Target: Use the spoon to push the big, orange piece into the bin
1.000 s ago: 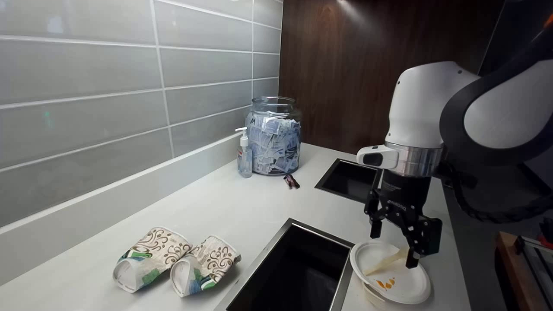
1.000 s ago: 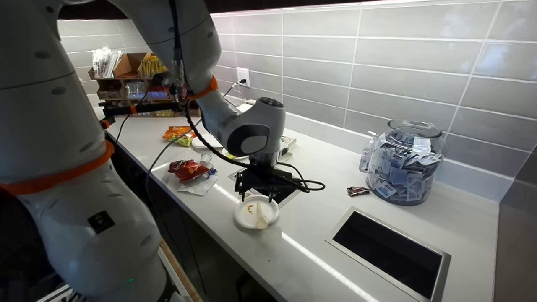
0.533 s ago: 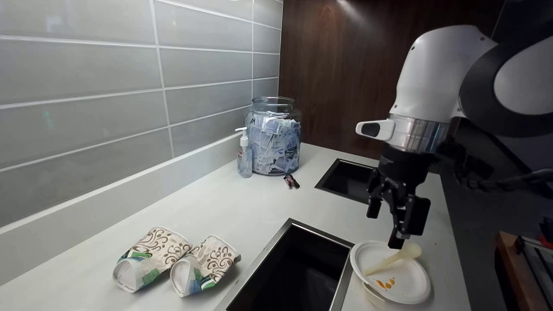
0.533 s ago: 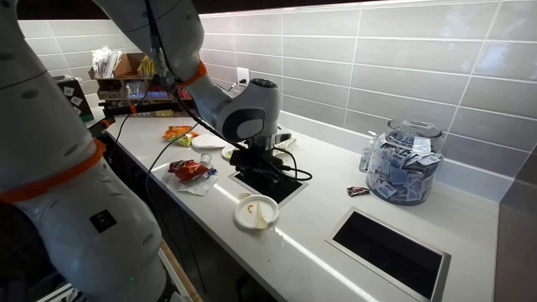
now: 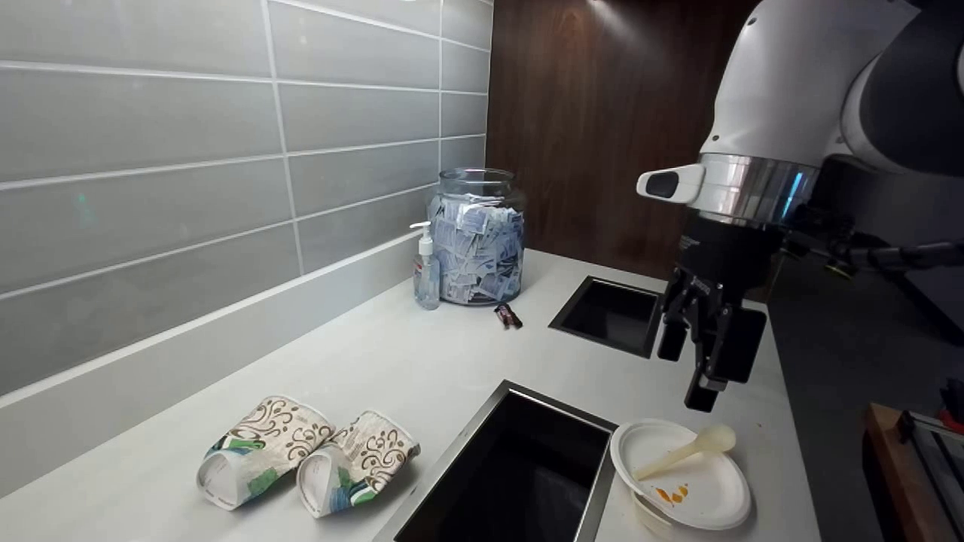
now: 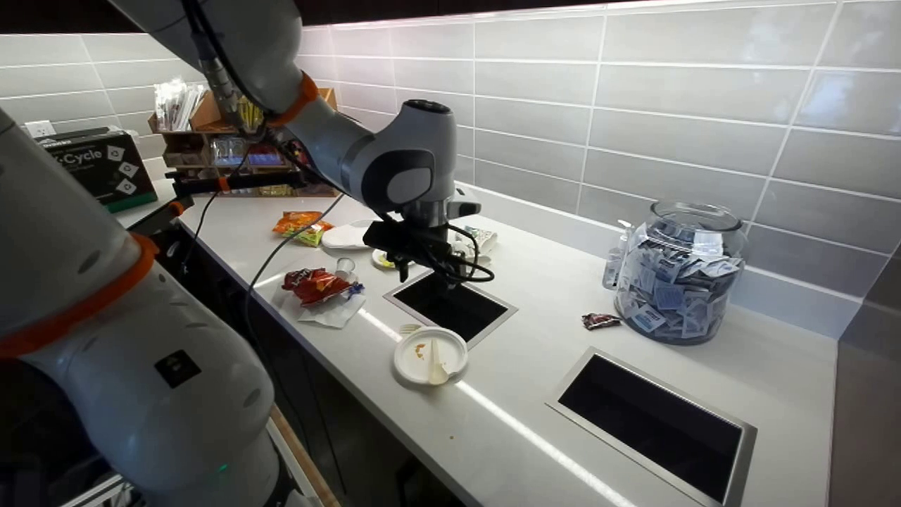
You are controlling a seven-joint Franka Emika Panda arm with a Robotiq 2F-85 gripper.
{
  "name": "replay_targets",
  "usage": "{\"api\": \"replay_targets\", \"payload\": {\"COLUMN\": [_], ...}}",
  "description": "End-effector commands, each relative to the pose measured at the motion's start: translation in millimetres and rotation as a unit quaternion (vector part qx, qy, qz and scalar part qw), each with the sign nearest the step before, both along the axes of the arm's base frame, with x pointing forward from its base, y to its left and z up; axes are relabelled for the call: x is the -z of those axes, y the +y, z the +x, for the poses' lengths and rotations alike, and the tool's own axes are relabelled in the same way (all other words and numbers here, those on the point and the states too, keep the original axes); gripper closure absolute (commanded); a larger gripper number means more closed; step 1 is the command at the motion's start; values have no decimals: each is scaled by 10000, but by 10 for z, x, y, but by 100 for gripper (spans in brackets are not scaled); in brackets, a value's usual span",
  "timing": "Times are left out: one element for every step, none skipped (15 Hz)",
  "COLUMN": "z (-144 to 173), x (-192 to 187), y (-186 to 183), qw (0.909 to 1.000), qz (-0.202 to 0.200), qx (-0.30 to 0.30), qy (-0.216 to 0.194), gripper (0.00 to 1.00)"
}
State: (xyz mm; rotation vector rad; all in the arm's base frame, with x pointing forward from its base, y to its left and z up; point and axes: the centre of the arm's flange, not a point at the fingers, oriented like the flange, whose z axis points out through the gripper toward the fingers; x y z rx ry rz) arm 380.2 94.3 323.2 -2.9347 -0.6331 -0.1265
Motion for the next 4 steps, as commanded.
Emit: {"api": "replay_targets", "payload": {"z": [-16,-27,-35,-41], "x": [-36,-63,-76,-76], "y": [4,5,3,1], "qw": [10000,10000,10000,9999], "qz": [-15,-20,-23,-24], "qx": [51,76,91,97], "qy": [20,17,8,8], "gripper": [0,0,0,0]}}
